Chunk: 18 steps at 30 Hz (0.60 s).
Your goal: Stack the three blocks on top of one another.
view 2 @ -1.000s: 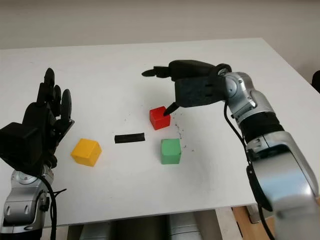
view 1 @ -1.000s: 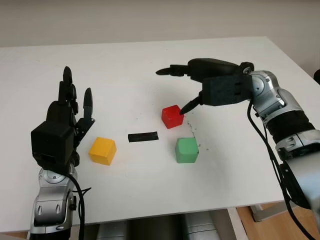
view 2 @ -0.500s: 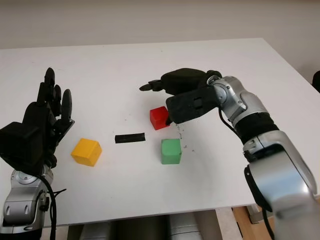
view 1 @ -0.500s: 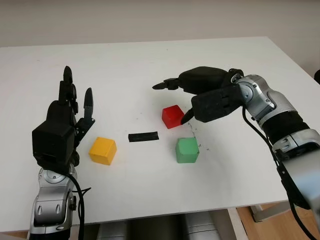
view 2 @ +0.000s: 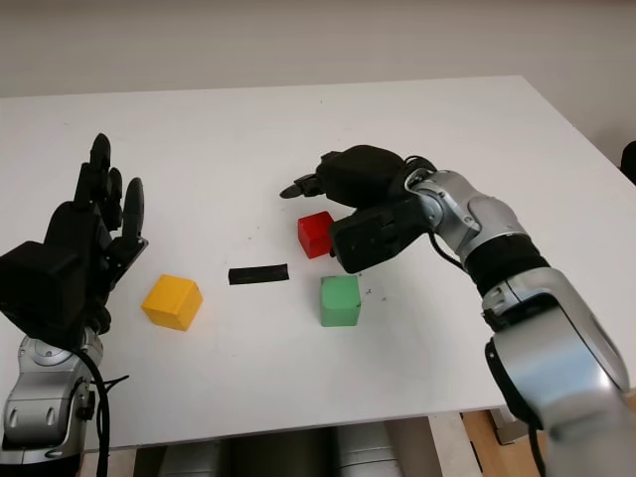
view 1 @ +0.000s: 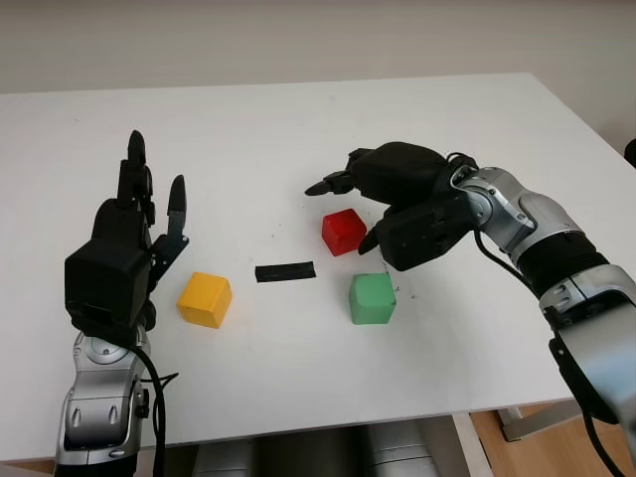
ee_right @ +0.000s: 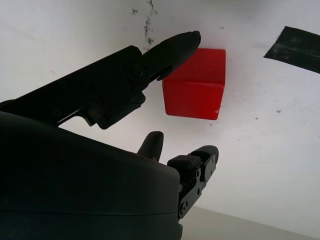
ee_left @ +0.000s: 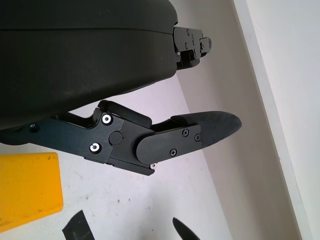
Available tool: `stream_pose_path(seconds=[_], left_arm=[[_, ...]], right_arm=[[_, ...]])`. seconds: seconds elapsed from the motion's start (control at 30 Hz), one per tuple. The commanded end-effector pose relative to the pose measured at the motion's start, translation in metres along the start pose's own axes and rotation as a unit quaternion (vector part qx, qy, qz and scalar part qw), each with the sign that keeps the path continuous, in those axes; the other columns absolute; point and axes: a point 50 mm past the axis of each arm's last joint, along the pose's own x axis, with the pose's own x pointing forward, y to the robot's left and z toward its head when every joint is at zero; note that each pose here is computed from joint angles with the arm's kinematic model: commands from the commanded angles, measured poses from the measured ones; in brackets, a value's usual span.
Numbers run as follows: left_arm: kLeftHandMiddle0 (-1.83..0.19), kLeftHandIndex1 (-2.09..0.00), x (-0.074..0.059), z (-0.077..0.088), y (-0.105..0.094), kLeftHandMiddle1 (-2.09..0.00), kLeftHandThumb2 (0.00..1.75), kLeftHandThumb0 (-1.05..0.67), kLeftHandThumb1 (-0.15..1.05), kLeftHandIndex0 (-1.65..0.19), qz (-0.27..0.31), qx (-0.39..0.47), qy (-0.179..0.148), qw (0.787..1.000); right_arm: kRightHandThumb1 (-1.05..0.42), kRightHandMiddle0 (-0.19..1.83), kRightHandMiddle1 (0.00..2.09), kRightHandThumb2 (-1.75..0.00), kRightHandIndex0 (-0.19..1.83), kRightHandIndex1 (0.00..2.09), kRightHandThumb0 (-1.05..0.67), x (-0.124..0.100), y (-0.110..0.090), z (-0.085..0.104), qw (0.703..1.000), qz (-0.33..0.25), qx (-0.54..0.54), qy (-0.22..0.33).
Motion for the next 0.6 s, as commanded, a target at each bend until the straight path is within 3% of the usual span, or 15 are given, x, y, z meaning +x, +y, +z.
stream_pose_path(seconds=[0.0, 0.17, 0.3, 0.37, 0.47, 0.57], left_arm=[[0.04, -0.06, 0.000, 0.005, 0.001, -0.06, 0.61, -0.62, 1.05, 0.05, -0.001, 0.008, -0.014, 1.000], [0.04, -0.05, 0.000, 0.006, 0.000, -0.06, 0.59, -0.61, 1.05, 0.06, -0.002, 0.007, -0.015, 1.000], [0.04, -0.06, -0.001, 0.006, -0.001, -0.06, 0.58, -0.61, 1.05, 0.06, -0.005, 0.003, -0.015, 1.000], [0.04, -0.06, -0.001, 0.006, -0.002, -0.05, 0.58, -0.61, 1.05, 0.06, -0.005, -0.001, -0.014, 1.000], [0.05, -0.05, -0.001, 0.005, -0.002, -0.05, 0.59, -0.60, 1.05, 0.06, -0.005, 0.000, -0.014, 1.000], [0.05, -0.05, -0.001, 0.005, -0.002, -0.05, 0.58, -0.61, 1.05, 0.06, -0.005, 0.003, -0.014, 1.000]], right_arm=[[-0.81, 0.42, 0.12, -0.06, -0.03, 1.21, -0.54, 0.000, 0.005, 0.001, 1.000, 0.002, 0.000, 0.000], [-0.81, 0.44, 0.12, -0.05, 0.07, 1.01, -0.54, -0.002, 0.013, 0.001, 1.000, 0.002, 0.001, -0.008], [-0.82, 0.48, 0.16, -0.05, 0.05, 1.37, -0.56, -0.002, 0.016, 0.001, 1.000, 0.001, -0.016, -0.005], [-0.82, 0.48, 0.18, -0.06, 0.05, 1.35, -0.54, -0.002, 0.018, 0.001, 1.000, 0.003, -0.022, -0.002], [-0.82, 0.51, 0.20, -0.05, -0.01, 1.65, -0.48, -0.001, 0.023, 0.000, 1.000, 0.003, -0.016, 0.000], [-0.83, 0.51, 0.22, -0.05, -0.04, 1.77, -0.44, -0.002, 0.028, 0.000, 1.000, -0.002, -0.002, -0.001]])
